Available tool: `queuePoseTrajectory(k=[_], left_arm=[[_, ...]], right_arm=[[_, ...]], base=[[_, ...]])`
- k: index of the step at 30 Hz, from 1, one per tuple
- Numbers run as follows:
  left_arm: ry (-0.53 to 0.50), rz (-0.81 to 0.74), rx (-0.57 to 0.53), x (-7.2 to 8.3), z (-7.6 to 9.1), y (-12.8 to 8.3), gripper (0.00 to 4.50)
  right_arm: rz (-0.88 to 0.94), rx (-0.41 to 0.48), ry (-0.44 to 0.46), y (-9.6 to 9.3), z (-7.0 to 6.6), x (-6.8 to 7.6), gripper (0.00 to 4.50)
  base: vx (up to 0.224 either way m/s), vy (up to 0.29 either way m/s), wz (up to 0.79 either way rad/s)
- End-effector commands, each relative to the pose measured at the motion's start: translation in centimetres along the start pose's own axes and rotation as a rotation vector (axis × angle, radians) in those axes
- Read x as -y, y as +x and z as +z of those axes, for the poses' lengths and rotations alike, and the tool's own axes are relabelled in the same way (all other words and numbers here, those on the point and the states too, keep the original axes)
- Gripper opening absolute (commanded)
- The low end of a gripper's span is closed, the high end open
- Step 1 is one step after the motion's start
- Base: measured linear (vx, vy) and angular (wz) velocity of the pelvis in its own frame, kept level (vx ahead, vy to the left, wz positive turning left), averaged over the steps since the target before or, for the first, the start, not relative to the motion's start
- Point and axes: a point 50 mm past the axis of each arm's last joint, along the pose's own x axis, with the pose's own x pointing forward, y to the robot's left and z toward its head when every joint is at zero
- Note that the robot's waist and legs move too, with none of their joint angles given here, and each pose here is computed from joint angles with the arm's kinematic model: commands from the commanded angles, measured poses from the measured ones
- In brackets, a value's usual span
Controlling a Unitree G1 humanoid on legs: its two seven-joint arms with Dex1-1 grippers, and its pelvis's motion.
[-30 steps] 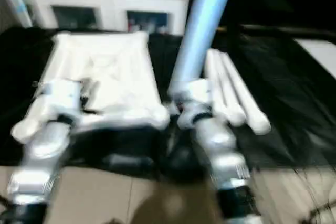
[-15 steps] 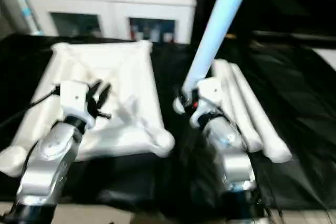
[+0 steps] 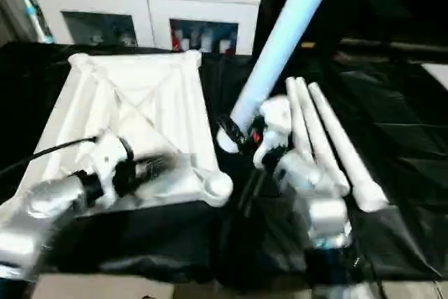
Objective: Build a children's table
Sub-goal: Insert table leg to table base
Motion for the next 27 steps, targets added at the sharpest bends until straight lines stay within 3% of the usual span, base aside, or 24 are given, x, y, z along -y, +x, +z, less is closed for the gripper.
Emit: queuePoseTrajectory(k=[1, 3, 10, 19, 27], left_arm=[[0.043, -0.070, -0.020, -0.4, 0.5, 0.4, 1.40], [0.069, -0.106, -0.036, -0.7, 0.4, 0.7, 1.50], [0.095, -0.140, -0.076, -1.9, 0.8, 1.4, 2.00], [0.102, -0.236, -0.243, -2.2, -0.5, 0.9, 2.78], [0.100, -0.192, -0.220, -2.4, -1.0, 1.3, 2.78]], right_arm=[[0.041, 0.005, -0.025, 0.2, 0.8, 0.3, 1.86], [0.052, 0.006, -0.071, 0.3, 1.0, 0.5, 1.86], [0.095, -0.030, -0.078, 0.1, 0.8, 0.3, 1.86], [0.094, -0.061, -0.086, -0.7, 0.1, -0.1, 1.86], [0.088, -0.057, -0.044, -0.7, -0.4, -1.1, 1.86]], base=[[-0.055, -0.011, 0.02], [0.000, 0.000, 0.00], [0.000, 0.000, 0.00], [0.000, 0.000, 0.00], [0.000, 0.000, 0.00]])
